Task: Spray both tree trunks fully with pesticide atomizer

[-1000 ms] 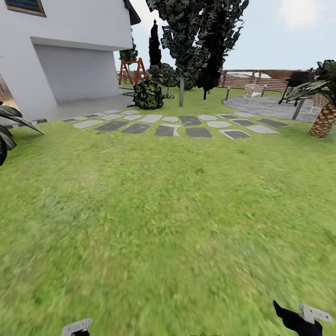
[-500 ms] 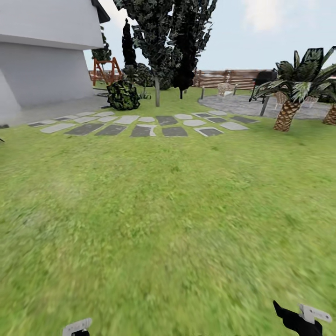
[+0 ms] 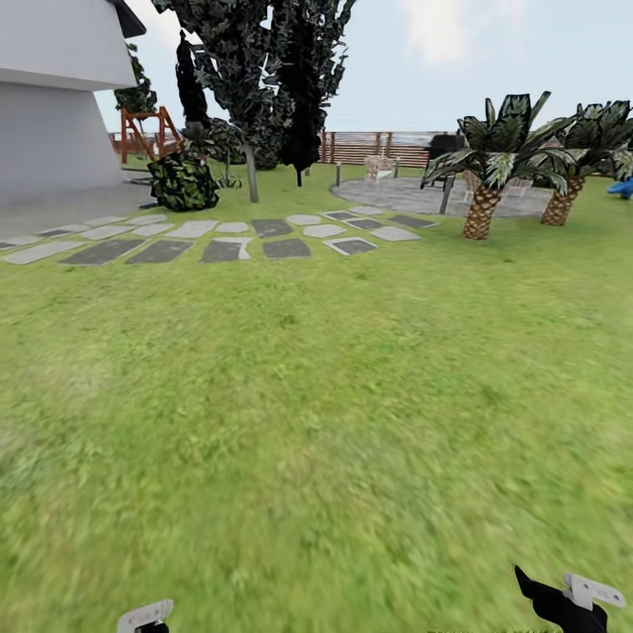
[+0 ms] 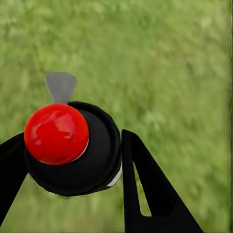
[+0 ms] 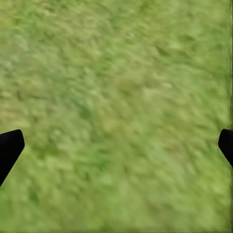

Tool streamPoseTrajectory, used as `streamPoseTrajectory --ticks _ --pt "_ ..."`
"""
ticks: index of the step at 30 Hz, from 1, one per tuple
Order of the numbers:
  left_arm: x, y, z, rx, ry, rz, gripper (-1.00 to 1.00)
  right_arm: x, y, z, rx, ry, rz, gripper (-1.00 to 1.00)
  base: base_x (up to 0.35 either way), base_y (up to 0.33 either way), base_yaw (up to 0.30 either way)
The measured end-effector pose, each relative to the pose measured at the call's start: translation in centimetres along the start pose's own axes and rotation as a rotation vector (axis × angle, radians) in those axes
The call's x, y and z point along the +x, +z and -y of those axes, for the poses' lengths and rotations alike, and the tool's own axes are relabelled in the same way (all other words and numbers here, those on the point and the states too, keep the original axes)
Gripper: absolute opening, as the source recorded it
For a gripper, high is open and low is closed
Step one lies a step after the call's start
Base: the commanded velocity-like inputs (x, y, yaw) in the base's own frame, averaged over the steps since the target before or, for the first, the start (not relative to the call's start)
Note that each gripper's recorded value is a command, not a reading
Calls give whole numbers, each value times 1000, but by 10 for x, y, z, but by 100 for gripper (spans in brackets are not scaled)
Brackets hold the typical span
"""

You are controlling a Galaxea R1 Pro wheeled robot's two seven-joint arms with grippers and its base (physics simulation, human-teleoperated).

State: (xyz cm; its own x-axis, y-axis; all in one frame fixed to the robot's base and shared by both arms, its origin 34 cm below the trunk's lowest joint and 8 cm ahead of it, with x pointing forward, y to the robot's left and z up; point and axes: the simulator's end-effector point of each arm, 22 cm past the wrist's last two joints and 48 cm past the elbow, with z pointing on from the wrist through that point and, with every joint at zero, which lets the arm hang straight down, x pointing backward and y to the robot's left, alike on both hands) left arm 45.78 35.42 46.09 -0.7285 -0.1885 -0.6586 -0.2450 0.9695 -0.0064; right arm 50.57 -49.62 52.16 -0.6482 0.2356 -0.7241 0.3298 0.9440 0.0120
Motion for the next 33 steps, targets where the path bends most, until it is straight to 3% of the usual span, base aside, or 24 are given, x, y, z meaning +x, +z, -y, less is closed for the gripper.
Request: streamPoseTrajectory --ticks 12,33 --pt "0 0 0 1 1 0 -100 0 0 0 0 0 0 100 47 -48 -267" --pt "0 0 0 1 1 -1 -100 0 0 0 0 0 0 100 0 -268 -267"
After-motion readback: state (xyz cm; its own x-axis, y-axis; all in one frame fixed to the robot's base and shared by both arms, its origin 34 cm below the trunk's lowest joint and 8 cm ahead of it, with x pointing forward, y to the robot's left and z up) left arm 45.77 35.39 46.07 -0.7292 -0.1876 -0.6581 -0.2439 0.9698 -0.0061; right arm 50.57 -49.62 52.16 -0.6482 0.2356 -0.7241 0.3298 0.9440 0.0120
